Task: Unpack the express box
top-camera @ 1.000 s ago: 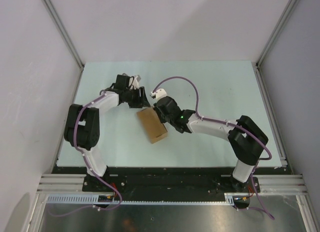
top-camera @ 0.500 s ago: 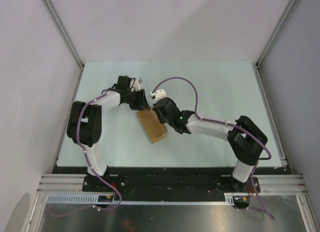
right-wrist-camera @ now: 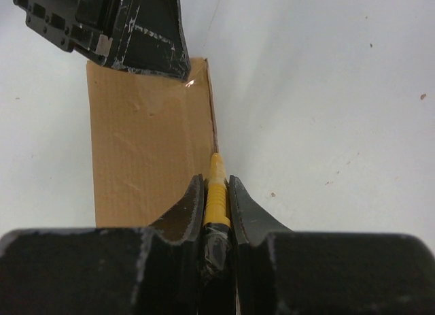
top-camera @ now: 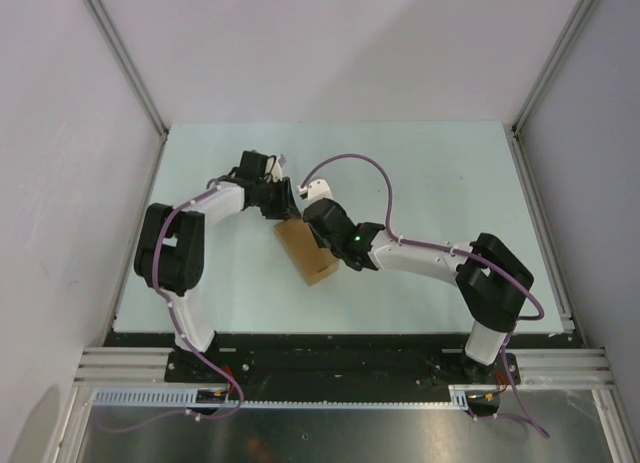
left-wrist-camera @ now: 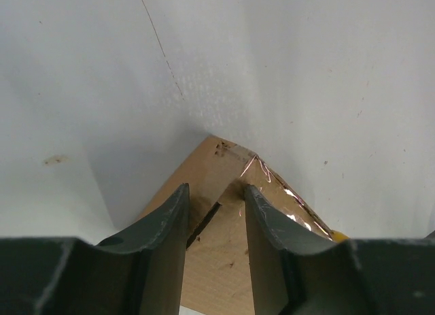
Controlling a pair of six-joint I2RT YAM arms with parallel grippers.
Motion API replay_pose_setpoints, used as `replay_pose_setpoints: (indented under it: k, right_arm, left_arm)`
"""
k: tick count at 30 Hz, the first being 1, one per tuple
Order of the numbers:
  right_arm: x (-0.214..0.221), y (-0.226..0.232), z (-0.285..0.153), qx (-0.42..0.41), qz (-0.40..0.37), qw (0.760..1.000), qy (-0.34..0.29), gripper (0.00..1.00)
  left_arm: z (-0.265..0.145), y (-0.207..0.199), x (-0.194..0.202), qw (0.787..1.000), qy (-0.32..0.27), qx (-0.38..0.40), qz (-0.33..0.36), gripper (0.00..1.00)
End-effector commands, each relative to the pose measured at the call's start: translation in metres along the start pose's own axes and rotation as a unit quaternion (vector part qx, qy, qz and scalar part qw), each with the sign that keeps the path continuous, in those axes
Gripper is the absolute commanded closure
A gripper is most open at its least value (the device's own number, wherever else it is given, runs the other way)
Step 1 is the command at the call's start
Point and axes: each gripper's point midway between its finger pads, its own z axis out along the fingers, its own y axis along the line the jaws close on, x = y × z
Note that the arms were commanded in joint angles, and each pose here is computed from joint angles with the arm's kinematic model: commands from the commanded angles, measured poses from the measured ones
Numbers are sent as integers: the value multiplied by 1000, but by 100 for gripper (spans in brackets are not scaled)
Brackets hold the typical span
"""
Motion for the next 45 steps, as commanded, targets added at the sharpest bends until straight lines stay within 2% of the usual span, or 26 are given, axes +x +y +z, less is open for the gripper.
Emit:
replay_pose_setpoints:
  k: [1,19,30,45]
  right_arm:
    - [-14,-1,-14,15,1,1000,-9,100]
    - [34,-5,-32,3,-35,998,51,100]
    - [36,-12,-54,1,-22,999,41,100]
    - [62,-11,-71,-8,-10,998,63,100]
  left_arm:
    - [6,44,22,994,25,-105,-7,62]
    - [8,46,24,993,29,-112,4,64]
    - [8,47,23,993,29,-115,2,65]
    - [8,48,23,993,28,-119,-1,66]
